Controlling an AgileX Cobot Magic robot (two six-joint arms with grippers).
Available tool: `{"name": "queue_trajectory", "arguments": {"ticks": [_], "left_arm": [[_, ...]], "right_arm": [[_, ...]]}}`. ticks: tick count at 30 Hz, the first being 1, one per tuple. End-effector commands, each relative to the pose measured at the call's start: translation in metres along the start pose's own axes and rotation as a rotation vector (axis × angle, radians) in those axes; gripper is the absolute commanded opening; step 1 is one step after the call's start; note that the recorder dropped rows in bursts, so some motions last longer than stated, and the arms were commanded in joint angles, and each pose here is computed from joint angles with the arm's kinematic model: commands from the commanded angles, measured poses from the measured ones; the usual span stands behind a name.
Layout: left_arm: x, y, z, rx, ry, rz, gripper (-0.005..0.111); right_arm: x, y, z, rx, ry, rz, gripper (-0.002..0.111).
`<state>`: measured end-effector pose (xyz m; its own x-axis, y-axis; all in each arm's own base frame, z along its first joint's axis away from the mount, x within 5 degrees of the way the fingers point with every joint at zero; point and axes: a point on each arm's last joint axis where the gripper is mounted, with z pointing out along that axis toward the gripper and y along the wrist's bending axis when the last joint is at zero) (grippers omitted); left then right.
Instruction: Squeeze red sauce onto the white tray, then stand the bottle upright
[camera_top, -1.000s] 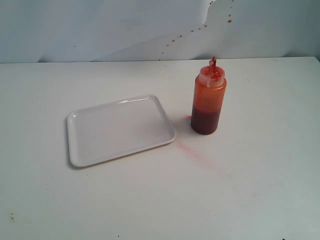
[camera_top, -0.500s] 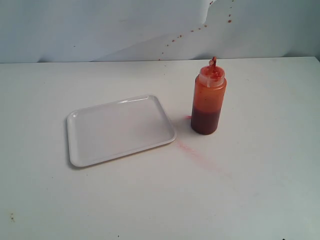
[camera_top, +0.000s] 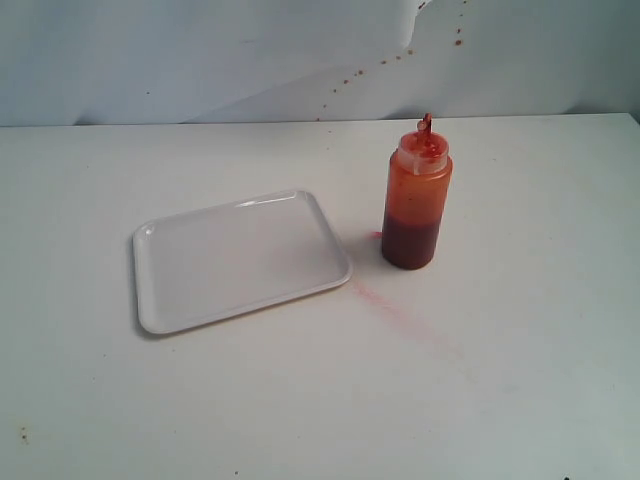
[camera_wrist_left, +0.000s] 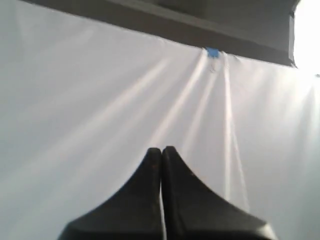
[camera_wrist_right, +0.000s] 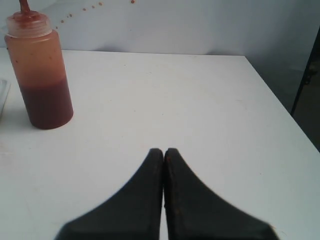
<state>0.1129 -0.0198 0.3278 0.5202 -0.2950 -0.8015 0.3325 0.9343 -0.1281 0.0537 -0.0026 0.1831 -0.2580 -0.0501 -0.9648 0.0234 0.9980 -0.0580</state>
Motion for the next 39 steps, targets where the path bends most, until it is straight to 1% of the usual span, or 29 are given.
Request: {"name": "queue_trajectory", "arguments": {"ticks": [1,2,3,4,5,6,7,8,9,10,12,14,18,22,24,25,27,28,31,32,33,39], "left_arm": [[0.053,0.000,0.060,0.220,0.209,-0.160,0.000],[0.069,0.003,0.069,0.252,0.220,-0.189,0.000],[0.110,0.013,0.080,0.256,0.312,-0.233,0.000],[0.129,0.018,0.084,0.258,0.368,-0.241,0.000],[0.163,0.021,0.087,0.323,0.474,-0.196,0.000],[0.182,0.022,0.087,0.383,0.529,-0.162,0.000],[0.213,0.021,0.086,0.502,0.613,-0.120,0.000],[0.228,0.022,0.086,0.548,0.652,-0.121,0.000],[0.253,0.027,0.088,0.597,0.695,-0.121,0.000],[0.269,0.031,0.087,0.594,0.720,-0.134,0.000],[0.290,0.037,0.088,0.588,0.741,-0.148,0.000],[0.308,0.041,0.089,0.621,0.762,-0.149,0.000],[0.333,0.042,0.093,0.743,0.778,-0.120,0.000],[0.355,0.037,0.097,0.778,0.774,-0.122,0.002],[0.364,0.030,0.100,0.799,0.769,-0.127,0.007],[0.369,0.026,0.101,0.814,0.765,-0.128,0.014],[0.375,0.016,0.104,0.842,0.753,-0.129,0.032],[0.378,0.009,0.107,0.851,0.744,-0.131,0.047],[0.386,-0.006,0.115,0.799,0.708,-0.162,0.101],[0.386,-0.010,0.117,0.774,0.702,-0.179,0.104],[0.387,-0.013,0.117,0.770,0.699,-0.184,0.103],[0.386,-0.027,0.118,0.806,0.688,-0.180,0.103]], "right_arm": [[0.001,0.000,0.000,0.007,-0.005,-0.001,0.000],[0.001,0.000,0.000,0.007,-0.005,-0.001,0.000],[0.001,0.000,0.000,0.007,-0.005,-0.001,0.000],[0.001,0.000,0.000,0.007,-0.005,-0.001,0.000],[0.001,0.000,0.000,0.007,-0.005,-0.001,0.000],[0.001,0.000,0.000,0.007,-0.005,-0.001,0.000],[0.001,0.000,0.000,0.007,-0.005,-0.001,0.000],[0.001,0.000,0.000,0.007,-0.005,-0.001,0.000],[0.001,0.000,0.000,0.007,-0.005,-0.001,0.000],[0.001,0.000,0.000,0.007,-0.005,-0.001,0.000],[0.001,0.000,0.000,0.007,-0.005,-0.001,0.000],[0.001,0.000,0.000,0.007,-0.005,-0.001,0.000],[0.001,0.000,0.000,0.007,-0.005,-0.001,0.000],[0.001,0.000,0.000,0.007,-0.005,-0.001,0.000],[0.001,0.000,0.000,0.007,-0.005,-0.001,0.000],[0.001,0.000,0.000,0.007,-0.005,-0.001,0.000],[0.001,0.000,0.000,0.007,-0.005,-0.001,0.000],[0.001,0.000,0.000,0.007,-0.005,-0.001,0.000],[0.001,0.000,0.000,0.007,-0.005,-0.001,0.000],[0.001,0.000,0.000,0.007,-0.005,-0.001,0.000],[0.001,0.000,0.000,0.007,-0.005,-0.001,0.000],[0.001,0.000,0.000,0.007,-0.005,-0.001,0.000]]}}
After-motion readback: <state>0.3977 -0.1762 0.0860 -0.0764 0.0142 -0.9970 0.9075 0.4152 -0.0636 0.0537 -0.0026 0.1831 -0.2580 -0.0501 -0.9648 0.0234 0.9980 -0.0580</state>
